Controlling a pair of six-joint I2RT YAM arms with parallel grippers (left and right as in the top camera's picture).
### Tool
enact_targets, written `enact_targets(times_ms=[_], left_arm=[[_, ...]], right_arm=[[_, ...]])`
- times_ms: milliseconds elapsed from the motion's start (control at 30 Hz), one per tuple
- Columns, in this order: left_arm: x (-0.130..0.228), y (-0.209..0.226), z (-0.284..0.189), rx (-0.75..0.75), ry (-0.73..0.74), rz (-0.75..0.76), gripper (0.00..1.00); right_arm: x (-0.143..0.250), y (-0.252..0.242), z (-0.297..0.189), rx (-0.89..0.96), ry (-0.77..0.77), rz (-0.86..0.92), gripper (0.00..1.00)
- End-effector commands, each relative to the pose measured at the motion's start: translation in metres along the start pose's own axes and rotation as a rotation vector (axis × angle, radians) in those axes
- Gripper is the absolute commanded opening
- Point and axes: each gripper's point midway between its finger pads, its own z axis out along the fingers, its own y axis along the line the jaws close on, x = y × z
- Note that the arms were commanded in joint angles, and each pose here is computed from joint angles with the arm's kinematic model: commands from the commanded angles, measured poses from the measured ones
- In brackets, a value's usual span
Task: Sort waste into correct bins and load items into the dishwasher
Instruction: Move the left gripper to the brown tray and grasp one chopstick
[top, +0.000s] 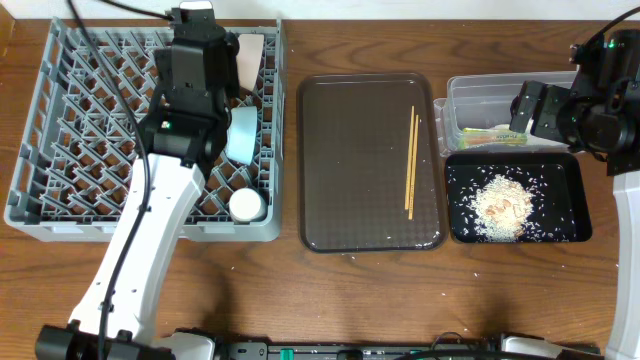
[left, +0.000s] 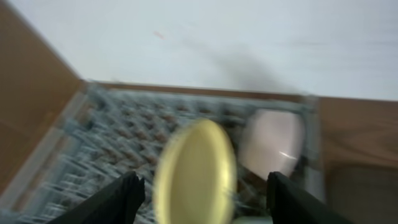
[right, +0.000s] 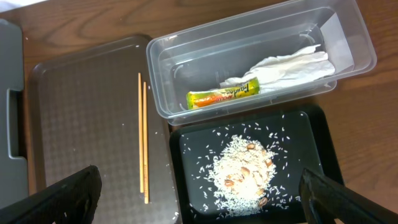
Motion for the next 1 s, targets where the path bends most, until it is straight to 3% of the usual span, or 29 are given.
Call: enact_targets(times_ms=[0, 500, 967], left_arm=[[0.025, -0.063, -0.008, 0.258, 0.114, -0.091, 0.65], [0.153, -0.233, -0.025, 0.469, 0.391, 0.126, 0.63], [0.233, -0.322, -0.026, 0.576, 0.449, 0.193, 0.63]], right_arm=[[0.0, -0.001, 0.0, 0.006, 0.0, 0.001, 0.99], [0.0, -0.001, 0.0, 0.006, 0.0, 0.001, 0.99], [0.0, -0.001, 0.0, 0.006, 0.0, 0.001, 0.99]])
